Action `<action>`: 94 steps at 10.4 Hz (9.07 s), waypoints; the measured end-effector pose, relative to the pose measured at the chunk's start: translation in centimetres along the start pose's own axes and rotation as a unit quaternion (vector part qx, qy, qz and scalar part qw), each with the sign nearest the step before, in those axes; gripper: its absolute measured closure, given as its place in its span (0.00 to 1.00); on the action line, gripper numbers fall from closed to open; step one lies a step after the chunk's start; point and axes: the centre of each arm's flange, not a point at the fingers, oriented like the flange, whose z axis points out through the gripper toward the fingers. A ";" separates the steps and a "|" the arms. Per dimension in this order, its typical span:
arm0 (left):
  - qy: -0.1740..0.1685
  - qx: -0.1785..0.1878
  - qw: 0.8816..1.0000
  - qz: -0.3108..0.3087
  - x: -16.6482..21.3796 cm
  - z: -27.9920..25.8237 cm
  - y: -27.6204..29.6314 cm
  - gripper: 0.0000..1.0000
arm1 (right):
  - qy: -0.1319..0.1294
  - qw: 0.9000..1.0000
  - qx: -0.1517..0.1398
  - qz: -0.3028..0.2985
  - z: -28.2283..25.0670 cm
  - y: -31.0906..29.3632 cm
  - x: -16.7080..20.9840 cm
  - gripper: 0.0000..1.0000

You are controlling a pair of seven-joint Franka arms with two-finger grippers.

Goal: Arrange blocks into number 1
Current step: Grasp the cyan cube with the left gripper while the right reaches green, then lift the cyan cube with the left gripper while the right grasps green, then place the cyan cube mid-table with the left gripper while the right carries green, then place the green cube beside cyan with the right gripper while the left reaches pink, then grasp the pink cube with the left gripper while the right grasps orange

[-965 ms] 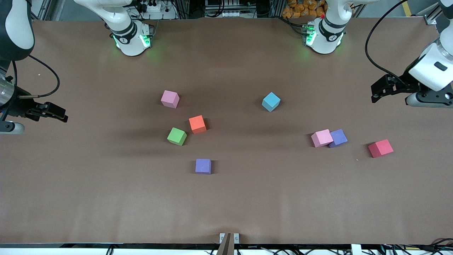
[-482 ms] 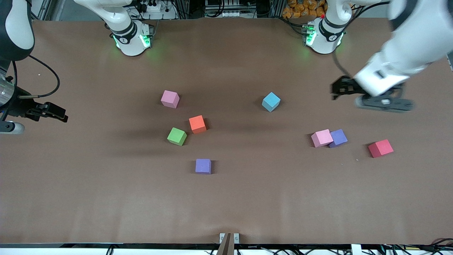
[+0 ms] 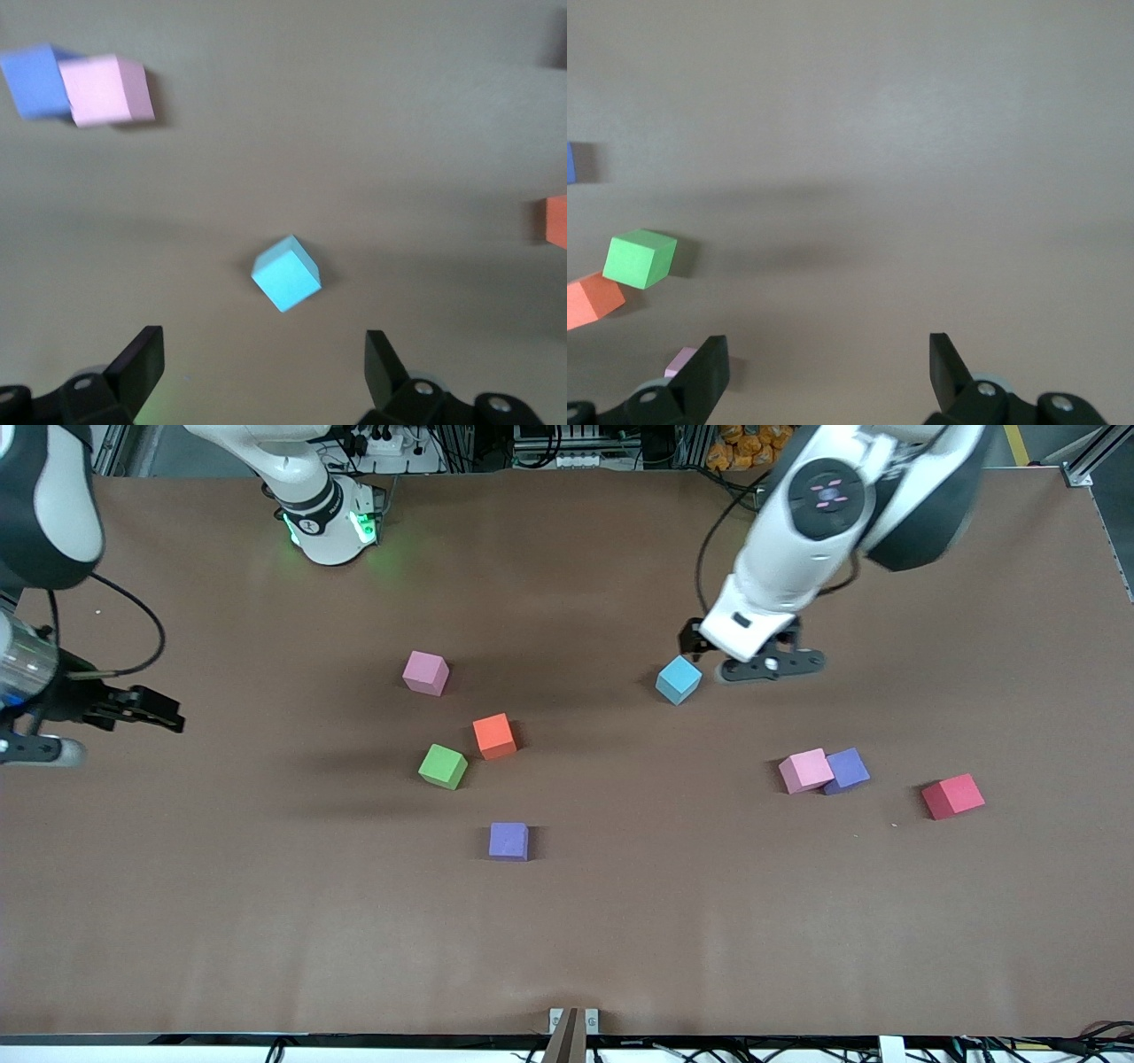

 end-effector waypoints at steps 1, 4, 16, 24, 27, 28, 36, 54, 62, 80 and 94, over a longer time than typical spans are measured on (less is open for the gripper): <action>0.002 -0.001 1.000 -0.031 -1.6 2.8 1.1 0.00 | -0.006 1.000 -0.001 -0.012 1.1 -1.5 0.5 0.00; 0.008 -0.011 0.994 -0.108 -4.4 11.2 2.5 0.00 | -0.026 0.999 0.042 -0.014 4.0 -3.7 1.4 0.00; -0.010 -0.011 0.985 -0.169 -3.7 23.9 -0.6 0.00 | -0.025 0.993 0.039 0.110 25.4 -26.7 -2.4 0.00; -0.010 -0.024 0.993 -0.116 -7.8 24.9 4.1 0.41 | -0.037 0.982 0.033 0.183 29.4 -25.8 -2.3 0.00; 0.007 -0.033 0.999 -0.001 -16.0 23.3 10.7 0.41 | -0.030 0.979 0.050 0.193 29.7 -26.3 -2.1 0.00; 0.016 -0.028 0.999 0.034 -18.2 22.9 12.1 0.41 | -0.028 0.979 0.054 0.195 30.2 -26.7 -2.2 0.00; 0.019 -0.014 0.993 0.112 -22.5 25.3 16.3 0.45 | -0.038 0.984 0.045 0.171 33.0 -26.8 -2.6 0.23; 0.037 0.055 0.996 0.060 3.5 5.2 2.7 0.00 | 0.002 0.994 0.084 0.064 23.7 -41.6 -16.9 0.39; 0.005 0.062 0.988 0.143 10.1 13.2 -8.5 0.00 | -0.004 0.997 0.064 0.042 32.1 -51.0 -24.5 0.39; 0.105 0.049 0.809 0.576 14.7 17.9 -17.3 0.00 | 0.052 0.996 0.042 -0.064 25.7 -36.4 -10.7 0.00; 0.126 0.083 0.772 0.617 14.1 22.7 -20.8 0.00 | 0.076 0.991 0.042 -0.103 33.8 -36.9 -10.4 0.36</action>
